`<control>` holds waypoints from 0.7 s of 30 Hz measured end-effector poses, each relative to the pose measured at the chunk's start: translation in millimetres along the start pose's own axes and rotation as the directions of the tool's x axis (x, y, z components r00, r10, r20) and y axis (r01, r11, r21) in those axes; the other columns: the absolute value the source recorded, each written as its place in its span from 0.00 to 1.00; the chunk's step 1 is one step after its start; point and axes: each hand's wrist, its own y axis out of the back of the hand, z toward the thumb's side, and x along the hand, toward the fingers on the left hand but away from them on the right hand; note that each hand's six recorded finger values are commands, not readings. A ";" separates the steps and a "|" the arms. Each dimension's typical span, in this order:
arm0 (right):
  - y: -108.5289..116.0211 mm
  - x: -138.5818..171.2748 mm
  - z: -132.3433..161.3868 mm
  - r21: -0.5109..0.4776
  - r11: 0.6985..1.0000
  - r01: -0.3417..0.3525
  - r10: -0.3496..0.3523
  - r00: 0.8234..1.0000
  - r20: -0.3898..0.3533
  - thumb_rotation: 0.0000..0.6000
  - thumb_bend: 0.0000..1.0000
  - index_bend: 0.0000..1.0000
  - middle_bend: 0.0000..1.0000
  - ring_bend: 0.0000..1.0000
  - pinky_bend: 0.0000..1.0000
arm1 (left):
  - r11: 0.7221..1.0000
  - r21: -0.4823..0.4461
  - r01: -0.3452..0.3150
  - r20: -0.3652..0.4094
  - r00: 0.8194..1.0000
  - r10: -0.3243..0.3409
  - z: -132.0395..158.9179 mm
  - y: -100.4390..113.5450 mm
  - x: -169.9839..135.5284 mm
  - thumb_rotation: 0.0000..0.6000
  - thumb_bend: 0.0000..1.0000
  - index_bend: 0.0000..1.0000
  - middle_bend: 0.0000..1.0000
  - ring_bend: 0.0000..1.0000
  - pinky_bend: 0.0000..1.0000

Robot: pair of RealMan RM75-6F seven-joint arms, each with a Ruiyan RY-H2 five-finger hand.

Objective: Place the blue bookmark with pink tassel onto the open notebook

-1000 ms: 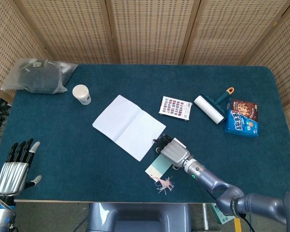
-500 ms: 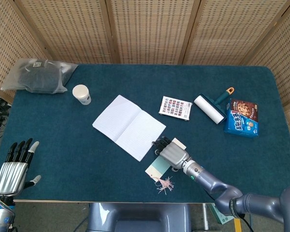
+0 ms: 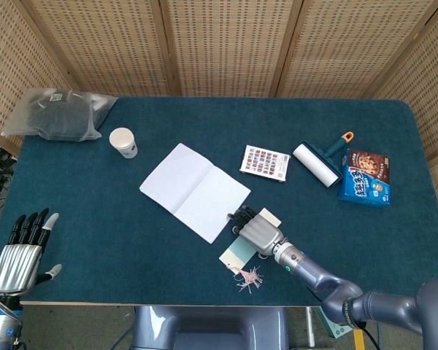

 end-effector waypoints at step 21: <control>-3.3 -1.1 9.2 -0.006 1.000 0.007 -0.007 1.000 -0.024 1.00 0.22 0.54 0.09 0.00 0.02 | 1.000 -0.004 -0.006 -0.008 1.000 0.006 -2.2 1.7 0.0 1.00 0.00 0.00 0.00 0.00 0.00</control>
